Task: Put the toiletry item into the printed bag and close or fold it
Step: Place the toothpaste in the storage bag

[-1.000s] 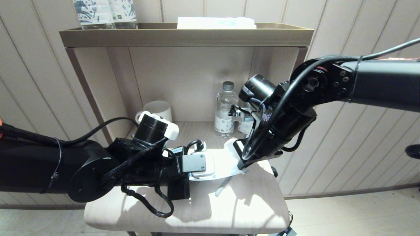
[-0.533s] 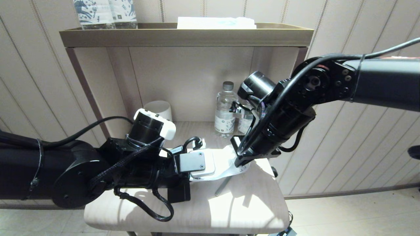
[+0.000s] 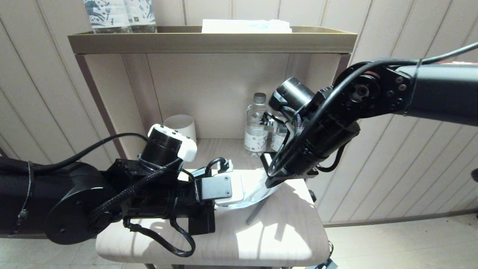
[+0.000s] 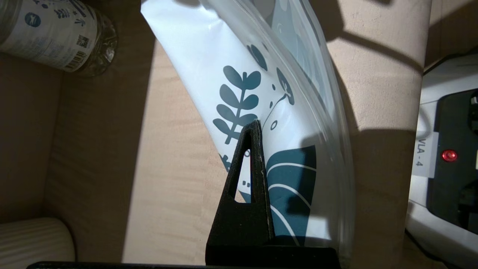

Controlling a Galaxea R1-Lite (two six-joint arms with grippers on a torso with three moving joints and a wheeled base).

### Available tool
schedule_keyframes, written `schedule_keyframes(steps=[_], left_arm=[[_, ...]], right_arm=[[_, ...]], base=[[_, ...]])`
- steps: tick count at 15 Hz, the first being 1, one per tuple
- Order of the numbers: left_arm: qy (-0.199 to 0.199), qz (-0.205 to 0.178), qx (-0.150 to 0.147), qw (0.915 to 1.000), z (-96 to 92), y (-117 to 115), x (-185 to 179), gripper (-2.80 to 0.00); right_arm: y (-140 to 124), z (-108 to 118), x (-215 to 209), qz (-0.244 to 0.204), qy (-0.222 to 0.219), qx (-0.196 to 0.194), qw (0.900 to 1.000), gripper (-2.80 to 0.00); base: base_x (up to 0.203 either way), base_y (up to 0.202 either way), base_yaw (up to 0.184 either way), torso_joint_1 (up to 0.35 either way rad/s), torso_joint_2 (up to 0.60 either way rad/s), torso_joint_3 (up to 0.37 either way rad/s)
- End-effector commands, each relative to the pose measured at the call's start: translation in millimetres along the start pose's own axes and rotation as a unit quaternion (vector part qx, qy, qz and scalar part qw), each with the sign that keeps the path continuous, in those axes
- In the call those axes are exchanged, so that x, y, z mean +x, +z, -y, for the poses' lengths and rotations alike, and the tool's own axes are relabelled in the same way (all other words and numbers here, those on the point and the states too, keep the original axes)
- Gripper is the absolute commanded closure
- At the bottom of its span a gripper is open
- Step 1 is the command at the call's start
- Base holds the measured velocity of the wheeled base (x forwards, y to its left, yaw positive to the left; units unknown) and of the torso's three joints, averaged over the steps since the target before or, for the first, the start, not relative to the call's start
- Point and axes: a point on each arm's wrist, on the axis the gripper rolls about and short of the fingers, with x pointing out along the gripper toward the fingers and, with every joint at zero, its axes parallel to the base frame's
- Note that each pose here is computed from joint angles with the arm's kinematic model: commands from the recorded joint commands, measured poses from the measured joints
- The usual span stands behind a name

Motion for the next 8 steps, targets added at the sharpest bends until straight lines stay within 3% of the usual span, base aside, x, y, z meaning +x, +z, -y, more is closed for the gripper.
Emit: schedule_keyframes(steps=[1,8], left_arm=[[-0.001,0.0,0.002,1.0,-0.7,0,2,0.0],[0.023,-0.002,-0.05,0.9985,-18.3,-7,10,0.0]], right_arm=[[-2,-2,-7,0.003,0.003,-0.002,1.0,0.0],[-24,-14,-67,0.054,0.032,-0.025,0.998,0.0]], base=[[0.0,0.0,0.0,0.0,0.0,0.0],[0.0,0.0,0.0,0.0,0.0,0.0]])
